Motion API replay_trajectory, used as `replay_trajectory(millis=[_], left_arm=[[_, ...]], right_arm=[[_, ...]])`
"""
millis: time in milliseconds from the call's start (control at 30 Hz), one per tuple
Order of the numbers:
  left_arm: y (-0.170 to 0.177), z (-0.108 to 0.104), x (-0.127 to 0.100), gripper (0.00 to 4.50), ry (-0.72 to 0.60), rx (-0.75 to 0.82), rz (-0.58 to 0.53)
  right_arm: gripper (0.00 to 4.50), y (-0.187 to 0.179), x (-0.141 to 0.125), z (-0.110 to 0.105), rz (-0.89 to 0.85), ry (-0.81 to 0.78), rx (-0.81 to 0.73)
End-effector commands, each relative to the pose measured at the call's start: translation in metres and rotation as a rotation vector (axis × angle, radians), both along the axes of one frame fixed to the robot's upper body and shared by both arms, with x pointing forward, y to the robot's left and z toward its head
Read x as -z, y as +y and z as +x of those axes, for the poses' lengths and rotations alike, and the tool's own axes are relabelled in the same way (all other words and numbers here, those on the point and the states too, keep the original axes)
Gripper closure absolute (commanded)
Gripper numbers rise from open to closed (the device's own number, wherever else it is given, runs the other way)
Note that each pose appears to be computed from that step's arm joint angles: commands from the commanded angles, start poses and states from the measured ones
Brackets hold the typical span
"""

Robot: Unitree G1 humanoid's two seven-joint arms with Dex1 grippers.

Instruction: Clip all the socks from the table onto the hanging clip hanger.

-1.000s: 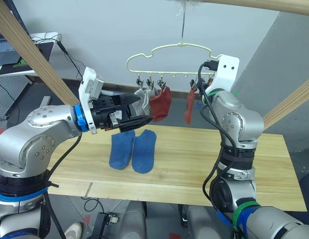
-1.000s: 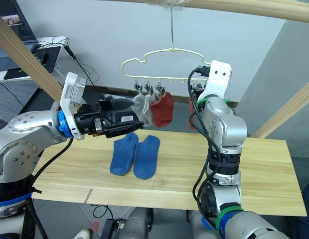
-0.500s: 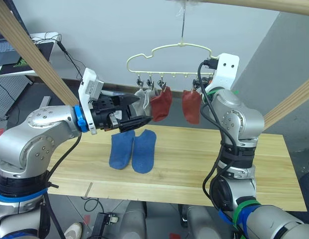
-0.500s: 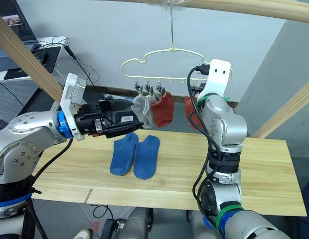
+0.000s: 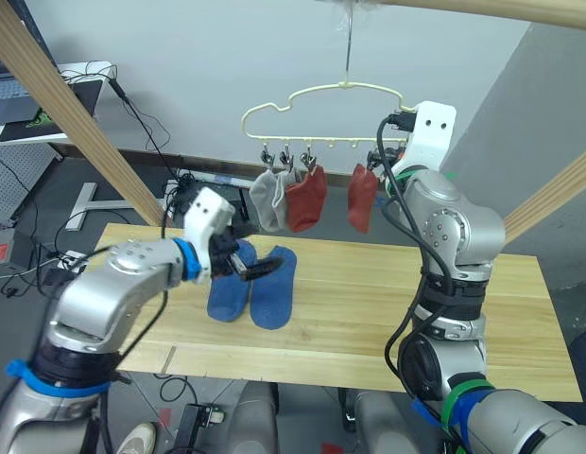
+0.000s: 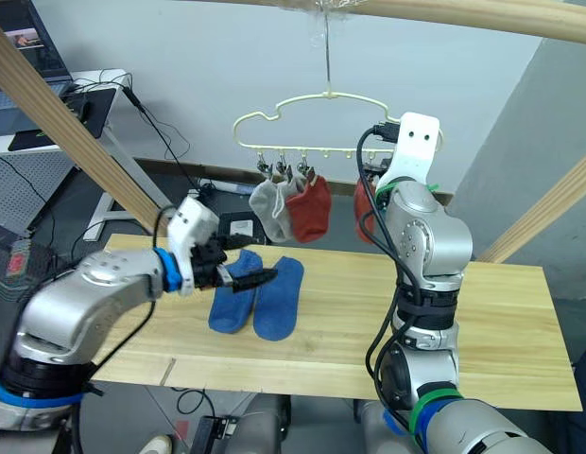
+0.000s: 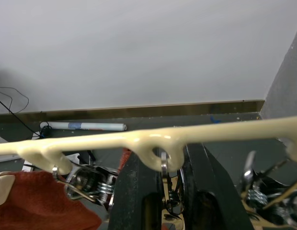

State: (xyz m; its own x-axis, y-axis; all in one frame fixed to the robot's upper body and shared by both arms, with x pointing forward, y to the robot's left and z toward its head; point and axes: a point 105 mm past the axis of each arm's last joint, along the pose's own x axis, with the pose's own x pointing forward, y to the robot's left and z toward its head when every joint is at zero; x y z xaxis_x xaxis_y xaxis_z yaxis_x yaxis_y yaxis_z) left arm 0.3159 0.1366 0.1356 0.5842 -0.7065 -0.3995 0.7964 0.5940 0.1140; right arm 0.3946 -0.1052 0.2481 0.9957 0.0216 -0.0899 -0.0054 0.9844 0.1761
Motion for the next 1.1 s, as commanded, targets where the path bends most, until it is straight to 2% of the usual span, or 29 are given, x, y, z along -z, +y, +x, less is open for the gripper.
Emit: replay_trajectory(millis=[33,233,667,1100], left_arm=[[-0.006,0.009,0.001,0.01,-0.084,0.021,0.014],[-0.01,0.018,0.01,0.01,-0.123,0.039,0.03],[-0.007,0.032,0.028,0.01,-0.163,0.007,0.086],[-0.002,0.059,0.059,0.0,-0.103,-0.049,0.172]], right_arm=[[4.37,0.002,-0.025,-0.01,0.023,-0.068,-0.023],[4.37,0.003,-0.02,-0.017,0.028,0.01,-0.038],[4.37,0.007,-0.02,-0.027,0.055,0.075,-0.07],[4.37,0.007,-0.025,-0.03,0.056,0.074,-0.069]])
